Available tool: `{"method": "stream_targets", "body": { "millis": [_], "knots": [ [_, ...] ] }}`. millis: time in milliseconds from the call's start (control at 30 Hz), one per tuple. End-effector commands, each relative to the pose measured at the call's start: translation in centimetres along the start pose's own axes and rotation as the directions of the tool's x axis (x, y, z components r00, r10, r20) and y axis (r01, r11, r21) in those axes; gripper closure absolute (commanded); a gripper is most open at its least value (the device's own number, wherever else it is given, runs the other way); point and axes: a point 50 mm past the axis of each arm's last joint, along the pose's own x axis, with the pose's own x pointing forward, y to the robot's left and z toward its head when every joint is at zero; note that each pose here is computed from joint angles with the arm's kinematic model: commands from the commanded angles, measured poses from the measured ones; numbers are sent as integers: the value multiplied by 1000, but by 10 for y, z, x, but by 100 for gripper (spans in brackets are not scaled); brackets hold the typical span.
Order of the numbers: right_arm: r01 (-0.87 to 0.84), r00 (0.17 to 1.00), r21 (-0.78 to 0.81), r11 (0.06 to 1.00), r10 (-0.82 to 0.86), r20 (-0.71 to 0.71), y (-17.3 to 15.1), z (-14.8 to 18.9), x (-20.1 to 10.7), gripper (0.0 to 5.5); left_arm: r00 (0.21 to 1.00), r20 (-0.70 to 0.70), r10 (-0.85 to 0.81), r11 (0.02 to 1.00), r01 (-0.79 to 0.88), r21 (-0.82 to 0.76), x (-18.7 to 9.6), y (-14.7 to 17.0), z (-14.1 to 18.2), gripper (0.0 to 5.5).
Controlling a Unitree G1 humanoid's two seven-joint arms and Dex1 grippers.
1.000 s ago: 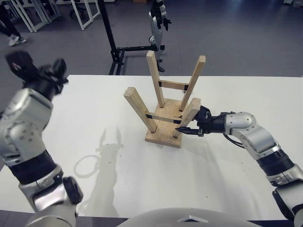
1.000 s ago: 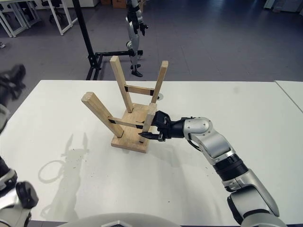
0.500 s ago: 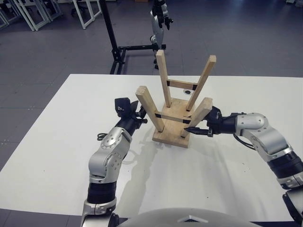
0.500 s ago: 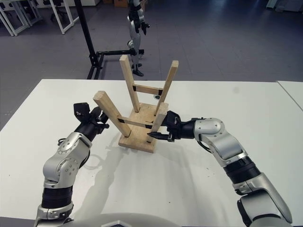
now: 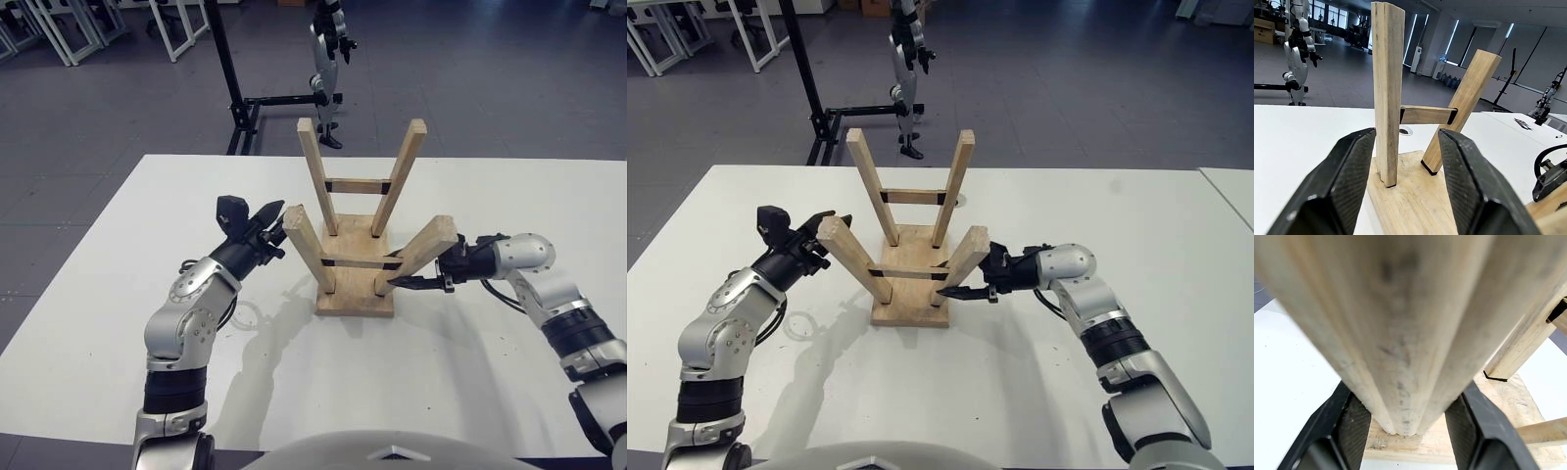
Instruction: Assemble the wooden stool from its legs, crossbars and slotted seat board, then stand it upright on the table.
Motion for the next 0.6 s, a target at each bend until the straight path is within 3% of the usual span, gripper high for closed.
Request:
{"method": "stream_targets", "body": {
  "millis": [33, 200, 300, 367, 400, 433, 500, 600],
  "knots": [
    [-49, 984, 144, 988, 73, -163, 20, -41, 4, 288, 999, -28, 19, 1000, -19, -3, -1, -1, -12, 312],
    [35, 986, 38, 999, -28, -167, 5, -33, 0, 196, 999, -40, 19, 1000, -20, -19, -4, -9, -21, 312],
    [98, 965, 6, 995, -93, -246, -2, -36, -20, 131, 999, -45, 29, 999, -29, -13, -7, -9, -23, 312],
    [163, 895, -7, 987, -151, -419, -5, -45, -45, 106, 998, -43, 36, 999, -36, -9, -7, -10, -23, 312],
    [281, 823, -29, 959, -257, -507, -10, -50, -64, 106, 998, -41, 40, 999, -41, -7, -7, -13, -25, 312],
    [449, 768, -30, 893, -403, -497, -18, -42, -79, 106, 998, -44, 47, 999, -47, -6, -8, -15, -28, 312],
    [668, 707, 50, 742, -612, -354, -30, -11, -86, 146, 996, -50, 68, 998, -68, -3, -11, -17, -34, 312],
    [739, 647, 241, 629, -762, 3, -26, 78, -60, 211, 993, -51, 109, 994, -109, -4, -15, -18, -40, 312]
  ]
}}
